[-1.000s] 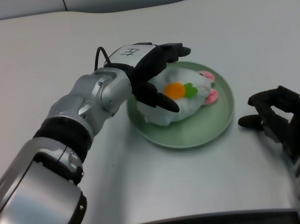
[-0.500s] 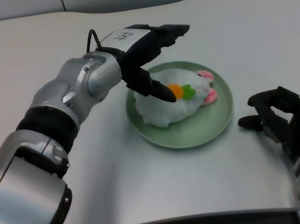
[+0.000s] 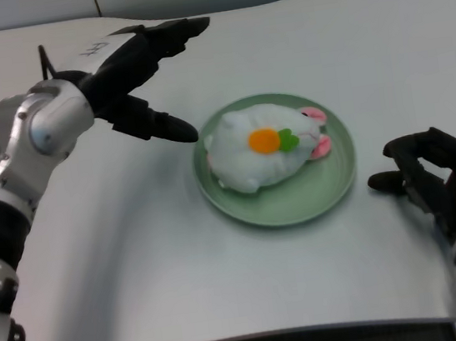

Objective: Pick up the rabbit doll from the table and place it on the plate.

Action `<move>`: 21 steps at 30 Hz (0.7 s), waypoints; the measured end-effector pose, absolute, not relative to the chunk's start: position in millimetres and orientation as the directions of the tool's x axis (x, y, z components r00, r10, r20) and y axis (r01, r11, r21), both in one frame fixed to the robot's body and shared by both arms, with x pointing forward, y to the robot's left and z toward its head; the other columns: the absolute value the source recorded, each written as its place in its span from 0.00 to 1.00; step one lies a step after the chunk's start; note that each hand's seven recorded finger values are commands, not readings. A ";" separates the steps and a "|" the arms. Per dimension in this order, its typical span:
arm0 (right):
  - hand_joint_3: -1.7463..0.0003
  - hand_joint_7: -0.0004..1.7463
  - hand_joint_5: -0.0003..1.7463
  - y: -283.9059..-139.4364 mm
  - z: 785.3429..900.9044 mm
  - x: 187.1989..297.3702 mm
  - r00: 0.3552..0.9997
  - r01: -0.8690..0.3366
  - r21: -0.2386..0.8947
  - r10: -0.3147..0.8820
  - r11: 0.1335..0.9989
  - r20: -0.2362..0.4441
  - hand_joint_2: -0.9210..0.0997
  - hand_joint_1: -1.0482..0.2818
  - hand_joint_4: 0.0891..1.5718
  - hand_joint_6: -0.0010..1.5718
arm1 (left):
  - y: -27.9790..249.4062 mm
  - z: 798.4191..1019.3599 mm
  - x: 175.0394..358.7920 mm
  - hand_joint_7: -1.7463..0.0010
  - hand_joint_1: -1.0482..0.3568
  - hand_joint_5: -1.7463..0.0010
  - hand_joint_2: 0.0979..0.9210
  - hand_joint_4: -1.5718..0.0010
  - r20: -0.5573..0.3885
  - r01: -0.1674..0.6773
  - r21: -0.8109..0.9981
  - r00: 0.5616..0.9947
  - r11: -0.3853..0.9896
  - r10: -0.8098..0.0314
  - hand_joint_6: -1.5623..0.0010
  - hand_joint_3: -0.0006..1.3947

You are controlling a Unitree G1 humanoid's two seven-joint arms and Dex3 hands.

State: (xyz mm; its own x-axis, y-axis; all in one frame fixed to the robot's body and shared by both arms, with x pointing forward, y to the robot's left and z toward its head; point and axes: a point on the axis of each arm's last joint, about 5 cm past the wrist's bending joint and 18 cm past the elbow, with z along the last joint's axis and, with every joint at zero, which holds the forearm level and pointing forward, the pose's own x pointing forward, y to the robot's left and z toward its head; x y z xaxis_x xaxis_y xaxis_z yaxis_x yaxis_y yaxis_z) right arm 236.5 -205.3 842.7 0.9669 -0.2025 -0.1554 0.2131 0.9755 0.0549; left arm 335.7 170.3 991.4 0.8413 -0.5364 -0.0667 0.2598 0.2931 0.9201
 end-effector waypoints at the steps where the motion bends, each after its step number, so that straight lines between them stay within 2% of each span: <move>1: 0.93 0.65 0.51 -204.7 842.6 236.8 0.967 0.211 0.055 -0.200 0.976 -0.156 0.00 0.22 0.51 0.54 | 174.5 989.8 333.3 0.97 0.05 0.97 1.00 0.95 -0.064 0.258 0.918 0.846 0.301 -0.529 0.93 0.09; 6: 0.93 0.66 0.51 -205.7 842.9 237.5 0.967 0.211 0.053 -0.201 0.976 -0.157 0.00 0.22 0.51 0.55 | 197.6 976.9 315.7 0.98 0.10 0.96 1.00 0.93 -0.041 0.244 0.899 0.873 0.364 -0.486 0.92 0.11; 13: 0.92 0.66 0.51 -205.6 843.3 237.9 0.967 0.210 0.046 -0.200 0.977 -0.156 0.00 0.22 0.51 0.54 | 213.3 964.9 296.9 0.98 0.17 0.95 1.00 0.90 0.017 0.227 0.849 0.890 0.476 -0.455 0.90 0.13; 17: 0.93 0.67 0.51 -205.6 843.3 237.8 0.967 0.211 0.046 -0.201 0.976 -0.156 0.00 0.22 0.51 0.53 | 222.5 951.9 285.6 0.95 0.31 0.90 1.00 0.81 0.052 0.228 0.769 0.909 0.598 -0.414 0.83 0.15; 19: 0.92 0.67 0.51 -205.3 843.2 237.8 0.967 0.209 0.044 -0.200 0.977 -0.156 0.00 0.22 0.51 0.53 | 221.4 943.1 279.8 0.95 0.33 0.89 1.00 0.80 0.082 0.225 0.701 0.917 0.677 -0.389 0.81 0.16; 20: 0.92 0.67 0.51 -204.8 843.2 237.9 0.968 0.207 0.043 -0.198 0.977 -0.156 0.00 0.22 0.51 0.53 | 220.6 938.6 276.7 0.96 0.36 0.79 1.00 0.79 0.091 0.224 0.665 0.922 0.712 -0.375 0.78 0.17; 21: 0.92 0.67 0.51 -204.5 843.1 237.9 0.968 0.205 0.042 -0.196 0.978 -0.157 0.00 0.21 0.51 0.53 | 219.6 934.3 273.7 0.97 0.37 0.62 1.00 0.84 0.100 0.221 0.625 0.928 0.748 -0.358 0.75 0.19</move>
State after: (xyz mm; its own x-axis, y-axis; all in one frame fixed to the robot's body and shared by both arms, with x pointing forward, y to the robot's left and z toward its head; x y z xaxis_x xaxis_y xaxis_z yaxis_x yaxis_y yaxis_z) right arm 237.9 -204.5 843.1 0.9679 -0.1965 -0.1567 0.2052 0.9778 0.0418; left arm 273.7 219.6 934.3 0.9284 -0.3579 0.0996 0.2215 0.7484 0.6251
